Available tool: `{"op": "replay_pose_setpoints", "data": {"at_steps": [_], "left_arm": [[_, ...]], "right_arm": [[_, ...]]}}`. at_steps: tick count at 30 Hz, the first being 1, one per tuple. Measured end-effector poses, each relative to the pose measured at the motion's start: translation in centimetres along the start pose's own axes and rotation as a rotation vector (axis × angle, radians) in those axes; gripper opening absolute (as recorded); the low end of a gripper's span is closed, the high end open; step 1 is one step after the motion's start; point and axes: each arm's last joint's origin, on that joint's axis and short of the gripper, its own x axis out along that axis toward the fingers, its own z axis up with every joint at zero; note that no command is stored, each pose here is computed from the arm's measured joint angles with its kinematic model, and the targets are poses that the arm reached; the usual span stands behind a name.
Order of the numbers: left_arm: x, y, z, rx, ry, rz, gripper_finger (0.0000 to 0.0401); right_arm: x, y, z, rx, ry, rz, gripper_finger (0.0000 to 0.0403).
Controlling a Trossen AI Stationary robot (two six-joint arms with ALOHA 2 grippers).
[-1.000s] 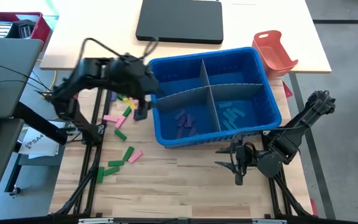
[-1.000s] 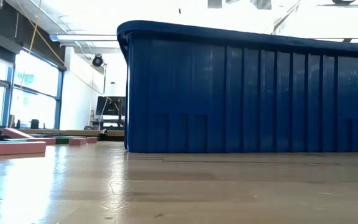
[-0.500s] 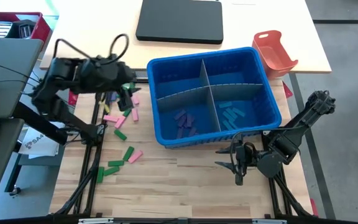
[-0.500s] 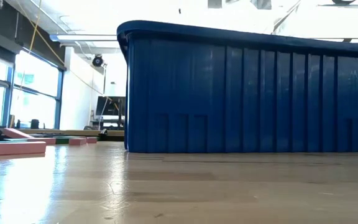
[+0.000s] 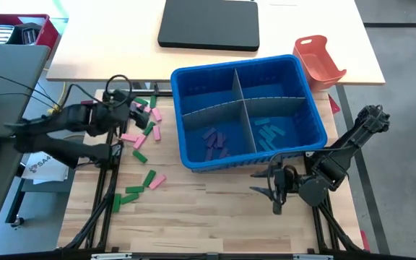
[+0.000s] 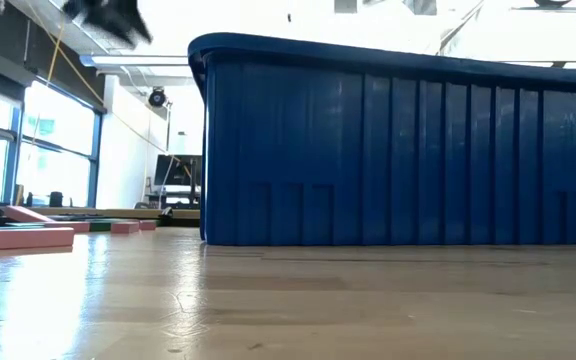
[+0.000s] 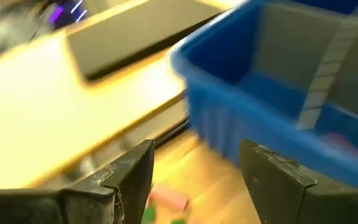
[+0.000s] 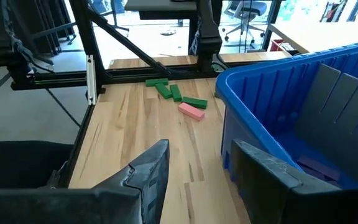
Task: Sort blocks
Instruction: Put the purple block into the blue bin with the other purple block
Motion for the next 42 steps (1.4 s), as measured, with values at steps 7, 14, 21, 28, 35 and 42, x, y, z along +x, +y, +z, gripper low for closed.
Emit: {"op": "replay_pose_setpoints", "data": {"at_steps": [7,14,21,28,35,42], "left_arm": [[5.5,2.1,-2.2,-0.080,0.247,0.149,0.0123],[12.9,3.2,-3.4,0.062,0.557,0.283,0.0009],[19.7,3.1,-6.8,0.141,0.841,0.375,0.0002],[23.5,2.6,-10.1,0.255,0.973,0.540,0.0001],[25.4,3.7,-12.3,0.252,1.084,0.587,0.0000],[26.3,4.6,-12.8,0.236,1.099,0.575,0.0000]], "right_arm": [[0.0,-0.2,0.5,-0.017,-0.070,-0.110,0.0169],[0.0,-0.1,0.9,-0.006,-0.103,-0.121,0.0169],[0.0,-0.1,0.9,0.004,-0.103,-0.117,0.0169],[0.0,-0.1,0.8,0.001,-0.101,-0.117,0.0169],[0.0,-0.1,0.8,-0.001,-0.096,-0.111,0.0169],[0.0,-0.1,0.8,-0.002,-0.090,-0.093,0.0169]]}}
